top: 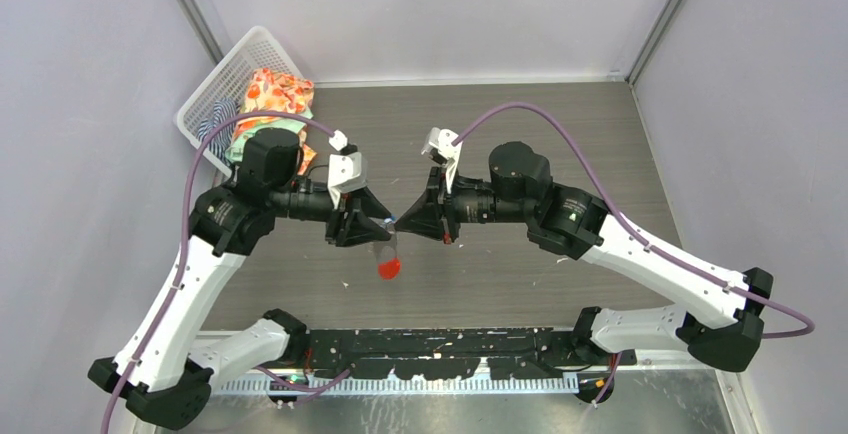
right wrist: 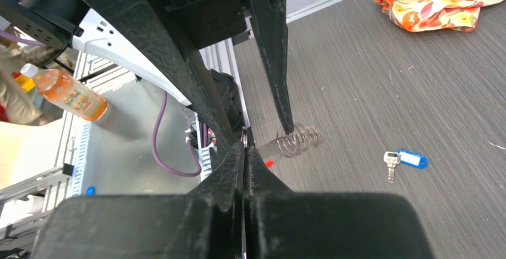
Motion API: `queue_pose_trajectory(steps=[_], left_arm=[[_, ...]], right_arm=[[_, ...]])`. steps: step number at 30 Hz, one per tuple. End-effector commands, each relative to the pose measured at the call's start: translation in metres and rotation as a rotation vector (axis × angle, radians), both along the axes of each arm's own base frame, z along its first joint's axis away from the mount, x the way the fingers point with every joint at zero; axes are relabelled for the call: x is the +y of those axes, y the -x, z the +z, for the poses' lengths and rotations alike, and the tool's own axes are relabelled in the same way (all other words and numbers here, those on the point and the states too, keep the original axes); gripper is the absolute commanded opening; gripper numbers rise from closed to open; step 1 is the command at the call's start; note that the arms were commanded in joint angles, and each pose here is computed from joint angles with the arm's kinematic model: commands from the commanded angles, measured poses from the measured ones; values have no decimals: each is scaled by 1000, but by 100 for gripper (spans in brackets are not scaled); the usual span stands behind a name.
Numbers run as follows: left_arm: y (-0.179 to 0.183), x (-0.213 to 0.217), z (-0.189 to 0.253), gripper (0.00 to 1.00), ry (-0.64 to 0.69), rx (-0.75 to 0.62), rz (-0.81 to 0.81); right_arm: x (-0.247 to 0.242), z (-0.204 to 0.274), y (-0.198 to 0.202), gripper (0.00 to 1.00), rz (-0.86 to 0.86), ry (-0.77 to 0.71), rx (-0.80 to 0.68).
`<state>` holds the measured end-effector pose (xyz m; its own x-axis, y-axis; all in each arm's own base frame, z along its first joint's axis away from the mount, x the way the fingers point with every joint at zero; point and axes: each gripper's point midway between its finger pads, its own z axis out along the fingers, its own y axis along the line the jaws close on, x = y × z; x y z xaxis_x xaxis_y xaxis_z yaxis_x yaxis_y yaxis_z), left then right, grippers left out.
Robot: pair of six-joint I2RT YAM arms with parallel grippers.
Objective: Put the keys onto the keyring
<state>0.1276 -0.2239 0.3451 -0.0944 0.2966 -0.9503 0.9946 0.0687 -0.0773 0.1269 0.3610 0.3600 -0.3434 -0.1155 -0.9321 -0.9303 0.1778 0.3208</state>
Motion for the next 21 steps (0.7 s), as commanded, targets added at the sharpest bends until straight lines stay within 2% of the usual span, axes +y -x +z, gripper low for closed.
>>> queue_pose_trajectory(steps=[1,7,9,13,17,21], left_arm=[[6,-1,9,40,4,-29,-32],[2,1,10,25,-11,-56,-16],[1,3,8,22,-22,-65,-8],[-2,4,8,22,-28,-79,13],[-6,4,9,33,-23,-85,41],[-6,4,10,29,-20,-89,40]], right_arm=[[2,29,0,1,-10,-52,-76],[5,24,-1,1,-23,-25,-92],[5,23,-1,1,-25,-20,-99],[4,20,-1,1,-36,2,-115],[5,16,-1,1,-45,27,-130],[6,17,-1,1,-53,32,-140]])
